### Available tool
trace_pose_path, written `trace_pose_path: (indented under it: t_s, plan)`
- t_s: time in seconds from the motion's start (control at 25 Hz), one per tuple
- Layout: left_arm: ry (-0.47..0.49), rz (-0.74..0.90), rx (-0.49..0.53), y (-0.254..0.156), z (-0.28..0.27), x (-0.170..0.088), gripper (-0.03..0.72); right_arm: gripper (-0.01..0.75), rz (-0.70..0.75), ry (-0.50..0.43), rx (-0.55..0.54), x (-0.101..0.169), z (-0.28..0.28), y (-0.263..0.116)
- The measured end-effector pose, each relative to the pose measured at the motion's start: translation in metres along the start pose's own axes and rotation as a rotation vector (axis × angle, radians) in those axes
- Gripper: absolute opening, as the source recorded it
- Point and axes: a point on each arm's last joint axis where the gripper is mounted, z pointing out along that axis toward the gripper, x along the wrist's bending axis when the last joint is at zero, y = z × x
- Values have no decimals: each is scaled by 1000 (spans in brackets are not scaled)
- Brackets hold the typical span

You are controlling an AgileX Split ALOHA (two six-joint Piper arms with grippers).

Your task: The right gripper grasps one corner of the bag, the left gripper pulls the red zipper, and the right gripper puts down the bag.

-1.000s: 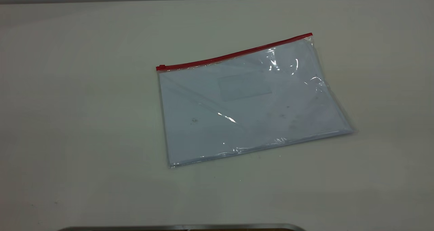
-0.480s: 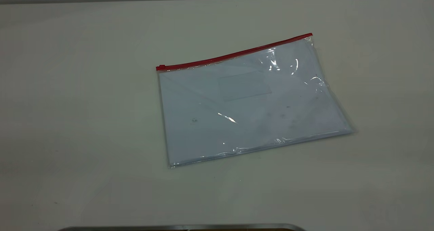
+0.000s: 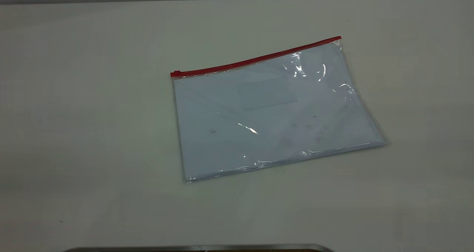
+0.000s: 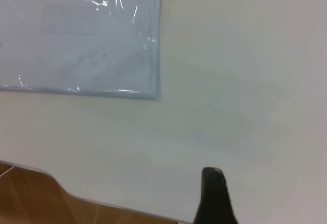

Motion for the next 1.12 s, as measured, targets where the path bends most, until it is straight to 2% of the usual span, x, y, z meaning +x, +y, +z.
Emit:
trace_pose_path:
  t_s: [0.8, 1.12]
  plan:
    - [0, -6, 1, 0, 1, 0, 586, 579, 0, -1, -3, 0, 0, 0]
    - [129, -115, -61, -6, -5, 0, 586, 579, 0, -1, -3, 0, 0, 0]
